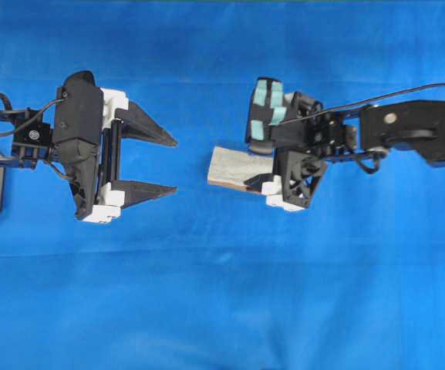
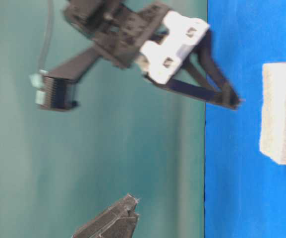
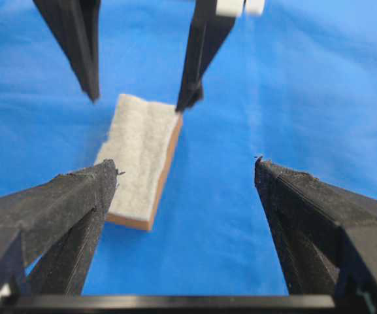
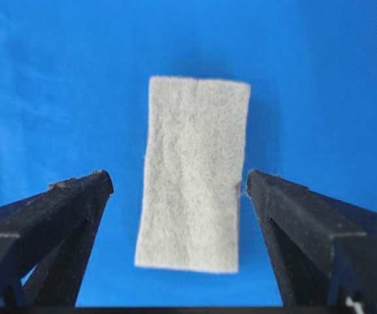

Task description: Hand over the sponge with the left arm and wipe it with the right arm.

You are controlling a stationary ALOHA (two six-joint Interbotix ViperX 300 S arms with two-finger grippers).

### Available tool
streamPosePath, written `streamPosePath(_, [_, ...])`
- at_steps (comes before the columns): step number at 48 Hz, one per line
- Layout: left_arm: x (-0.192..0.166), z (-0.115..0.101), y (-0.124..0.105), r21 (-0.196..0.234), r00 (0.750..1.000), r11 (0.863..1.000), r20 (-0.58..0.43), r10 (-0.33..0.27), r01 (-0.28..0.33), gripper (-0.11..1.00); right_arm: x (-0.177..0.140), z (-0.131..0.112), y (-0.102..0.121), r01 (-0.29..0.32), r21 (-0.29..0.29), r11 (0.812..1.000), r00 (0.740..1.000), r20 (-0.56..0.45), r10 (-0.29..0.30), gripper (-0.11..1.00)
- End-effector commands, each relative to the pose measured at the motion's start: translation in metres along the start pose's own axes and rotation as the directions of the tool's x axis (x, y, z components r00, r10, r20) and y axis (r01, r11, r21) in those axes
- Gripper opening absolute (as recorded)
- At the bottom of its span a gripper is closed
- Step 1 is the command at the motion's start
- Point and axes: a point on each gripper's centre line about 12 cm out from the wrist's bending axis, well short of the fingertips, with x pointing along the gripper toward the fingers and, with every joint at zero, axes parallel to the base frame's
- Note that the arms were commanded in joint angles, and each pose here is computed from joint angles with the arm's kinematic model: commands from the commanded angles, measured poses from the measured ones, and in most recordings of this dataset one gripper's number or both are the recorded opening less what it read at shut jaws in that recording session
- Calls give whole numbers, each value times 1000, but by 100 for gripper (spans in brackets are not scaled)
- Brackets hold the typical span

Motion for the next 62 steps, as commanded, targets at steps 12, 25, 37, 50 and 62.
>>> streamPosePath(12, [-3, 7, -1, 4, 1000, 1000, 26, -4, 4, 82, -63, 19, 11, -26, -34, 999, 990, 140, 31, 76])
streamPosePath(25, [-23, 10, -1, 1, 998, 1000, 70, -7, 7, 82, -103, -1, 8, -44, -32, 999, 968, 247, 50, 76])
streamPosePath(37, [-60, 13, -1, -6, 988, 1000, 154, -12, 14, 82, -153, -19, 4, -60, -35, 998, 924, 376, 69, 76])
streamPosePath(50, [-107, 10, -1, 2, 980, 1000, 196, -19, 19, 82, -196, -53, -3, -69, -39, 997, 874, 479, 79, 76])
streamPosePath(62, [-145, -10, 0, 5, 965, 1000, 260, -24, 24, 82, -208, -96, -9, -74, -37, 997, 859, 506, 82, 76])
